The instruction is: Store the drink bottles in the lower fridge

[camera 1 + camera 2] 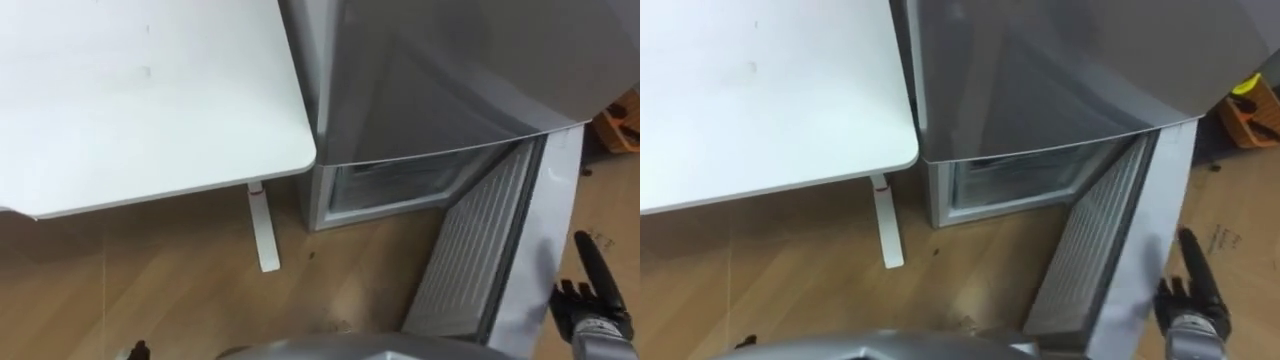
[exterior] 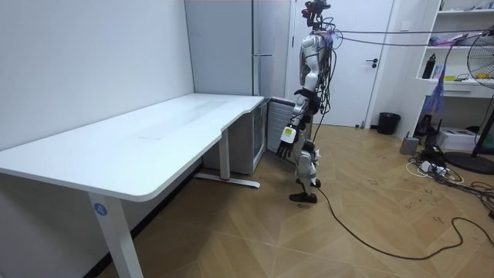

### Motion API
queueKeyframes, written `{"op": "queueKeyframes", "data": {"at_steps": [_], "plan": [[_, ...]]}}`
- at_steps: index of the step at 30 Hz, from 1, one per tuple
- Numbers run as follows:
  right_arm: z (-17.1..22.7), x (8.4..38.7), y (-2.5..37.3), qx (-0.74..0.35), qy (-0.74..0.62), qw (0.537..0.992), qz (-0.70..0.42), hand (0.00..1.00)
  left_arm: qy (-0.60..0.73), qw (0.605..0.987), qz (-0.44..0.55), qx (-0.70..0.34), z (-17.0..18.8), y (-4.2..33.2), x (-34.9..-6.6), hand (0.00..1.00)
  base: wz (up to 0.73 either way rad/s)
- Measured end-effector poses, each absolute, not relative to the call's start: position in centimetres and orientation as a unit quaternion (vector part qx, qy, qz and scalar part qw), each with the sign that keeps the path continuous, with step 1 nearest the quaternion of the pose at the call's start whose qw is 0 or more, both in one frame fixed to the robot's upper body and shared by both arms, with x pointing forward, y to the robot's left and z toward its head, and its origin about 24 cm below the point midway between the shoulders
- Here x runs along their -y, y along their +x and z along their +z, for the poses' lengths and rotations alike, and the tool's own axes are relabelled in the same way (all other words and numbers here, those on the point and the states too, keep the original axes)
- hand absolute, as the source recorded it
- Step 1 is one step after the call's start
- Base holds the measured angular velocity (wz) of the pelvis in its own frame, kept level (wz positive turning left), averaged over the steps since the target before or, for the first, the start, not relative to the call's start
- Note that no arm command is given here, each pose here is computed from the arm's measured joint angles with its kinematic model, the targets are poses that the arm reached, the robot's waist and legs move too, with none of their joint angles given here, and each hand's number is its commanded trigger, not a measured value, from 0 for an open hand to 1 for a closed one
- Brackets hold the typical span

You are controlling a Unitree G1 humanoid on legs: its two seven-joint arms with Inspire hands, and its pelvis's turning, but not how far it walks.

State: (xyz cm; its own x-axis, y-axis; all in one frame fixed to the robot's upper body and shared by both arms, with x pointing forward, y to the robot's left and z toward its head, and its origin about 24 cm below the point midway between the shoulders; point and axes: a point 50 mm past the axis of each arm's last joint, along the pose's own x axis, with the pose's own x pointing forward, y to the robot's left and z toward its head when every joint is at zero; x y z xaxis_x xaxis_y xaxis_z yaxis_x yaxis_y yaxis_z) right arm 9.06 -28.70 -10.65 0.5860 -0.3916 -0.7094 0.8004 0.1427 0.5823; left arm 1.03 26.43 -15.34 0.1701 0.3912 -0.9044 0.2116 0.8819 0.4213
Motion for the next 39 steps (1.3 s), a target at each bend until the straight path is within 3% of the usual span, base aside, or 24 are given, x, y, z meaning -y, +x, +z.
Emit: {"op": "queueKeyframes", "data": {"at_steps": [6, 16, 39], "plan": [[-9.7, 25.4, 11.2, -0.185, 0.537, 0.780, -0.261, 0.00, 0.237, 0.729, 0.043, -0.641, -15.6, 1.1, -25.6, 0.00, 0.01], [-7.6, 22.9, 14.1, -0.124, 0.575, 0.805, -0.079, 0.00, 0.236, 0.728, 0.033, -0.643, -15.7, 0.8, -25.1, 0.00, 0.11], [-12.6, 23.1, 7.4, -0.227, 0.590, 0.761, -0.145, 0.00, 0.235, 0.728, 0.044, -0.643, -16.1, 0.9, -24.9, 0.00, 0.02]]}}
